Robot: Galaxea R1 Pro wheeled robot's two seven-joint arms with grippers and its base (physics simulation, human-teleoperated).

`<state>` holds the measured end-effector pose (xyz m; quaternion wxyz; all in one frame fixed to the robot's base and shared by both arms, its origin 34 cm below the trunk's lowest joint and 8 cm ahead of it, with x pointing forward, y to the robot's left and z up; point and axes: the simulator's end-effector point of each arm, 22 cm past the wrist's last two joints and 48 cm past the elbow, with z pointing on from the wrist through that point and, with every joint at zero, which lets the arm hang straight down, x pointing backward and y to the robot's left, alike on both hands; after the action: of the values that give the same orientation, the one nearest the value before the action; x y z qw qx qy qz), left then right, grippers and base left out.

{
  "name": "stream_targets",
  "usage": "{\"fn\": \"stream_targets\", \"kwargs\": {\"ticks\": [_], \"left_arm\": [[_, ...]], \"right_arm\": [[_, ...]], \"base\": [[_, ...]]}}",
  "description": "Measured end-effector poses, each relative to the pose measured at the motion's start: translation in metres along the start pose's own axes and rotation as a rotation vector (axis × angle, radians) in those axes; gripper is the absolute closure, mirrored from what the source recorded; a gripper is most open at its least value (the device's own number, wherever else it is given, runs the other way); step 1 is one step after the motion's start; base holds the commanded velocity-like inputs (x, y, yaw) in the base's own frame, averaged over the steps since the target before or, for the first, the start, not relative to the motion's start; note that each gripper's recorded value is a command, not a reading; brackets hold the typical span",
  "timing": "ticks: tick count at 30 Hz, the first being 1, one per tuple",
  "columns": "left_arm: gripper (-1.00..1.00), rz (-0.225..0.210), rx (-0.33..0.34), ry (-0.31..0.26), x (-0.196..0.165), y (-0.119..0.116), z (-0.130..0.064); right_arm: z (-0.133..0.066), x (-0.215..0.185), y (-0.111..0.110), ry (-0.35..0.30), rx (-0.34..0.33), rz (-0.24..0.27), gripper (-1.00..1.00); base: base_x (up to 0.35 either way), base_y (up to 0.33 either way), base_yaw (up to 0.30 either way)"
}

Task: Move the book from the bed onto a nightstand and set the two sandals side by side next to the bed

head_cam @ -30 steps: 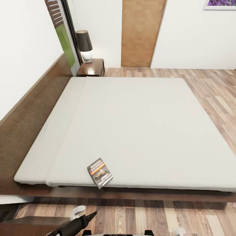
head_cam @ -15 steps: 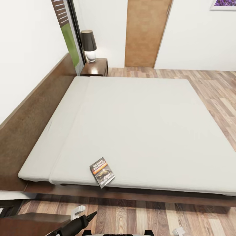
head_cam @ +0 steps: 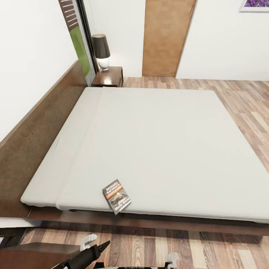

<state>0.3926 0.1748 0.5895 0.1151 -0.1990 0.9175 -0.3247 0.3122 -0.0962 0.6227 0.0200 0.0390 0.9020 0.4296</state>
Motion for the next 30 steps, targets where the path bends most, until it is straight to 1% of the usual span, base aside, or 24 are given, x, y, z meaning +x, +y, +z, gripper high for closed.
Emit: {"fn": "stream_targets", "kwargs": {"ticks": [2,4,6,7,8,9,11,15,18,22,25,28,30], "left_arm": [[-1.00,0.000,-0.001,-0.002,-0.002,0.001,-0.001],[-1.00,0.001,-0.003,-0.005,-0.003,0.003,-0.002],[-1.00,0.003,-0.007,-0.007,-0.005,0.006,-0.004],[-1.00,0.004,-0.008,-0.008,-0.006,0.006,-0.004],[-1.00,0.005,-0.010,-0.010,-0.007,0.008,-0.005],[-1.00,0.006,-0.011,-0.010,-0.008,0.009,-0.006],[-1.00,0.006,-0.012,-0.011,-0.009,0.009,-0.006],[-1.00,0.007,-0.012,-0.011,-0.009,0.010,-0.006],[-1.00,0.008,-0.012,-0.011,-0.009,0.010,-0.006],[-1.00,0.008,-0.012,-0.011,-0.009,0.010,-0.006],[-1.00,0.008,-0.012,-0.011,-0.009,0.009,-0.006],[-1.00,0.009,-0.012,-0.012,-0.009,0.009,-0.006],[-1.00,0.009,-0.012,-0.012,-0.009,0.009,-0.006]], "right_arm": [[0.010,-0.010,0.013,-0.027,-0.019,-0.003,-1.00],[0.014,-0.022,0.018,-0.067,-0.025,0.015,-1.00],[0.016,-0.035,0.021,-0.121,-0.029,0.049,-1.00],[0.016,-0.039,0.022,-0.136,-0.031,0.059,-1.00],[0.017,-0.048,0.025,-0.177,-0.039,0.087,-1.00],[0.019,-0.055,0.027,-0.204,-0.046,0.106,-1.00],[0.021,-0.065,0.033,-0.242,-0.058,0.131,-1.00],[0.027,-0.070,0.042,-0.263,-0.077,0.150,-1.00],[0.030,-0.072,0.047,-0.269,-0.085,0.154,-1.00],[0.031,-0.076,0.050,-0.285,-0.091,0.164,-1.00],[0.028,-0.089,0.050,-0.341,-0.100,0.206,-1.00],[0.022,-0.104,0.048,-0.416,-0.110,0.263,-1.00],[0.020,-0.110,0.047,-0.442,-0.112,0.284,-1.00]], "base": [[0.000,0.000,0.000],[0.000,0.000,0.000],[0.000,0.000,0.000],[0.000,0.000,0.000],[0.000,0.000,0.000],[0.000,0.000,0.000],[0.000,0.000,0.000],[0.000,0.000,0.000],[0.000,0.000,0.000],[0.000,0.000,0.000],[0.000,0.000,0.000],[0.000,0.000,0.000],[0.000,0.000,0.000]]}}
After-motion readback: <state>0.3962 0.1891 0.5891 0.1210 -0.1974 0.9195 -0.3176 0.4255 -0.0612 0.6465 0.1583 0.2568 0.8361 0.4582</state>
